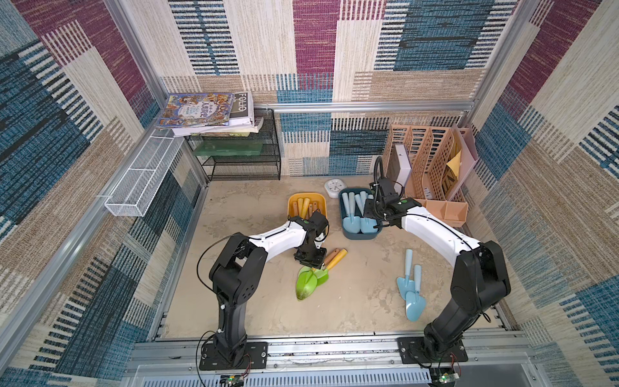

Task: Sort the small shovels by color and place them into the storage box
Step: Pick up the shovel from the center of the board.

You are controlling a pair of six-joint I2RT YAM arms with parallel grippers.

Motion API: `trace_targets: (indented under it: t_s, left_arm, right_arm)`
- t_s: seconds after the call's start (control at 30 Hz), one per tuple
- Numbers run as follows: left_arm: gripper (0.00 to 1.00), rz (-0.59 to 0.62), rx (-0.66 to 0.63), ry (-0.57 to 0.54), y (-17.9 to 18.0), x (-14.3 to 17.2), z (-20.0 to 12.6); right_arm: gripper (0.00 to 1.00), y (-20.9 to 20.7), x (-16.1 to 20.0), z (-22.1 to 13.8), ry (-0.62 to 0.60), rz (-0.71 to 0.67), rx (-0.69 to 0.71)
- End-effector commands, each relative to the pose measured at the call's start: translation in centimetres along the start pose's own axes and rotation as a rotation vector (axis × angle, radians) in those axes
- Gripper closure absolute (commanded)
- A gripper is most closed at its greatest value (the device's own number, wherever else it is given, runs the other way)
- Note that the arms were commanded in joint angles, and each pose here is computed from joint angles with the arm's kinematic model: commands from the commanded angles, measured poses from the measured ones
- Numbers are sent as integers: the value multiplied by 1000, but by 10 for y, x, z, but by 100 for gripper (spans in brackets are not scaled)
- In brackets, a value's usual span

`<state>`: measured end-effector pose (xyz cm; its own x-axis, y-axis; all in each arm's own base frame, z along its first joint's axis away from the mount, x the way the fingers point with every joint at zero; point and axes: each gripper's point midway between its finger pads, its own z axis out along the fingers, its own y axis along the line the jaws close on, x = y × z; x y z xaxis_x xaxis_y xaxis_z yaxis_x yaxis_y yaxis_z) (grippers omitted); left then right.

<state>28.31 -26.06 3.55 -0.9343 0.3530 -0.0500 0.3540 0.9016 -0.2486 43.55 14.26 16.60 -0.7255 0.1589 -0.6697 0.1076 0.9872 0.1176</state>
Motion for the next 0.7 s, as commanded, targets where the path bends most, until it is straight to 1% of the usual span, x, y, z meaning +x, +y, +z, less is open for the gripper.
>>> trace_targets:
  t_s: [0.0, 0.03, 0.13, 0.27, 0.43, 0.5, 0.6, 0.67]
  left_arm:
    - [76, -1, -21, 28, 4, 8, 3]
    - [80, 2, -19, 28, 3, 8, 3]
    - [100, 16, -16, 23, -1, 7, -2]
    - [100, 57, 8, 11, -13, 5, -17]
    - [100, 144, 110, 12, -47, 7, -48]
    - [100, 160, 152, 2, -59, 4, -61]
    - [100, 167, 182, -43, -72, -9, -82]
    - [100, 170, 168, -109, -75, -25, -101]
  right_arm:
    - [53, -4, -4, -5, -30, 28, 4]
    - [53, -6, -3, -6, -32, 32, 8]
    - [53, -12, -1, -9, -37, 42, 18]
    - [53, -21, 3, -9, -39, 59, 34]
    - [53, -32, 6, -10, -44, 89, 68]
    - [53, -36, 7, -10, -42, 96, 81]
    - [53, -39, 10, -10, -38, 97, 92]
    - [53, -41, 9, -10, -41, 96, 94]
